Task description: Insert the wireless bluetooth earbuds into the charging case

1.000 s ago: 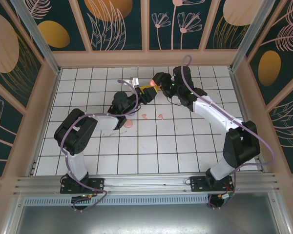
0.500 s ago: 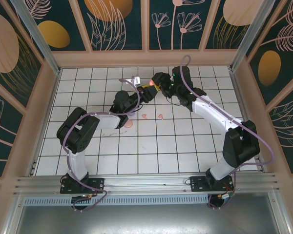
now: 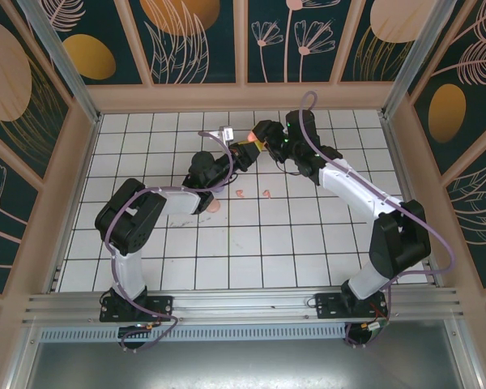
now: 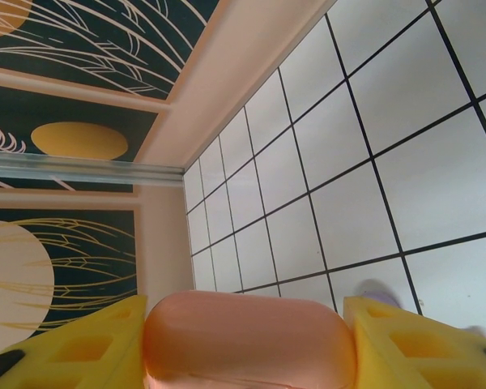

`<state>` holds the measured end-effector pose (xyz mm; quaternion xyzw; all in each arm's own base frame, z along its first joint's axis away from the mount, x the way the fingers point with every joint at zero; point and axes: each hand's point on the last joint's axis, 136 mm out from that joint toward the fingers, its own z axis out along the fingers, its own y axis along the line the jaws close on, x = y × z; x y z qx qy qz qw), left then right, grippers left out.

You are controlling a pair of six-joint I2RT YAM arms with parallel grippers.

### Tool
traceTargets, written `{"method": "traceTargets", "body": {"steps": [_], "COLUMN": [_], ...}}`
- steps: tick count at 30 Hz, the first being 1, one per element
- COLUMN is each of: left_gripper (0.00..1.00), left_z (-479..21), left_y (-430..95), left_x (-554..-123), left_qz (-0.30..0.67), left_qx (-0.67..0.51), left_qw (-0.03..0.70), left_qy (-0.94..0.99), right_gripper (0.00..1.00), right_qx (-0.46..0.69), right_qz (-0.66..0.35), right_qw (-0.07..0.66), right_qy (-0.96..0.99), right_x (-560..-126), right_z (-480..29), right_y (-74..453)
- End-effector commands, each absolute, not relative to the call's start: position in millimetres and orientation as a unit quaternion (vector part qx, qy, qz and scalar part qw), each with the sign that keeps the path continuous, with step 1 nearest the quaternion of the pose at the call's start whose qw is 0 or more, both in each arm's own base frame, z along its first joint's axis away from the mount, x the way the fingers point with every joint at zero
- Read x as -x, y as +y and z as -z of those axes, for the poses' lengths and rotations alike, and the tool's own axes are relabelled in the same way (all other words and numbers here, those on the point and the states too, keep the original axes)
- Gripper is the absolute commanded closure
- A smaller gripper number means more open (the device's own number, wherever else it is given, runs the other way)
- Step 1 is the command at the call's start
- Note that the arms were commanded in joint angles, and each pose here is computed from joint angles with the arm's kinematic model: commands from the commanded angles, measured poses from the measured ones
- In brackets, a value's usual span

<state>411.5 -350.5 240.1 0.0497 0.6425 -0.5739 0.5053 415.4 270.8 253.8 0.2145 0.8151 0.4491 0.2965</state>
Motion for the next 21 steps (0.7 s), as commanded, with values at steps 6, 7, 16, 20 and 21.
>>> {"method": "traceTargets", "body": {"steps": [6,7,16,20,21], "left_gripper": [0.95,0.96,1.0,1.0,1.0], "left_z": [-249,-249,-250,-241,-241], "left_y": [-352,-352,-349,-349,-350], "left_x": [-413,-413,-407,-401,-399], "left_qz": [0.591,0.591,0.582,0.573,0.571], "left_qx": [-0.049,-0.049,-0.059,-0.07,-0.075], "left_qw": [0.507,0.507,0.508,0.498,0.496], "left_qy": [0.625,0.625,0.632,0.647,0.649], "right_gripper": [0.47,0.4,0.29,0.29,0.29], "right_qx": [-0.193,-0.194,-0.193,-0.179,-0.174], "right_qz": [-0.483,-0.48,-0.459,-0.435,-0.425], "right_qw": [0.318,0.324,0.382,0.409,0.416], "right_qy": [0.793,0.791,0.778,0.782,0.785], "right_x": [-415,-416,-413,-401,-397], "right_z": [-292,-296,-321,-319,-318], "right_y": [280,277,232,208,202]}}
